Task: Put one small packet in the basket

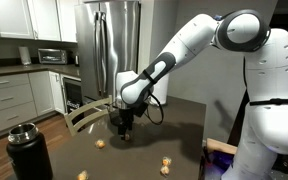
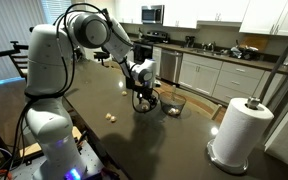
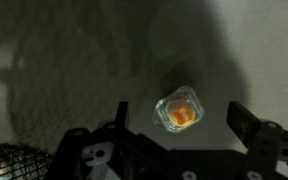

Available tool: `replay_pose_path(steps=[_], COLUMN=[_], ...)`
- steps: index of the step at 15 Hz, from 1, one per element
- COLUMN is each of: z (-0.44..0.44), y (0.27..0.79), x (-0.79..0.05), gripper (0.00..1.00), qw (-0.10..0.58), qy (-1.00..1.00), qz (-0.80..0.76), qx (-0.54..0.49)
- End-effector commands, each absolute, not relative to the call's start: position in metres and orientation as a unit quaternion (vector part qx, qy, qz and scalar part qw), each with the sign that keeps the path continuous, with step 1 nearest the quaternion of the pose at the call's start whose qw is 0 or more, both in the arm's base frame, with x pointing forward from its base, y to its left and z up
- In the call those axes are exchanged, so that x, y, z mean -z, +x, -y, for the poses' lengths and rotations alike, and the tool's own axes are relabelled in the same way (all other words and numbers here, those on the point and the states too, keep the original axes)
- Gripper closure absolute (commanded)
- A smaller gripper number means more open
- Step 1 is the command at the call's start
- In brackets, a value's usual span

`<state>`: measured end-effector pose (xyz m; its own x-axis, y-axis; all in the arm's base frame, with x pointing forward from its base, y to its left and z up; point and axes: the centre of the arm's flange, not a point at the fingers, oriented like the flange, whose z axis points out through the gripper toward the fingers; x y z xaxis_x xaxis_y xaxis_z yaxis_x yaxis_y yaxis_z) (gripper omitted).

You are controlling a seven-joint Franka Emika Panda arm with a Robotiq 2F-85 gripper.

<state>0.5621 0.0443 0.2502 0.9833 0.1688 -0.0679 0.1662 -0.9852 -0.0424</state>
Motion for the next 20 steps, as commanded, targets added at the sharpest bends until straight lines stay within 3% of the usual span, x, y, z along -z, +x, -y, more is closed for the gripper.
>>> replay_pose_path(steps=[1,3,5,6,8,9,10,12,14,16,17,20], z=[-0.044,-0.045,-0.047,-0.046,-0.045,-0.045,-0.045,-0.044,-0.043,-0.042,-0.042,-0.041], y=[0.551,0.551,0.551,0.553,0.555,0.556,0.557,0.56,0.562,0.564,0.565,0.567], x=[-0.25,-0.247,-0.245,-0.245,-0.245,-0.245,-0.245,-0.245,-0.245,-0.245,-0.244,-0.242], gripper=[0.0,0.2,0.21,0.15,0.22,0.2,0.07,0.0,0.0,0.06,0.2,0.26], qw=[0.036,0.035,0.029,0.026,0.025,0.025,0.025,0.023,0.021,0.019,0.019,0.02], qy=[-0.995,-0.994,-0.994,-0.994,-0.995,-0.995,-0.995,-0.995,-0.995,-0.995,-0.995,-0.995], qz=[0.091,0.093,0.097,0.098,0.099,0.1,0.099,0.099,0.099,0.099,0.098,0.097], qx=[-0.036,-0.036,-0.031,-0.028,-0.022,-0.019,-0.016,-0.01,-0.002,0.003,0.005,0.006])
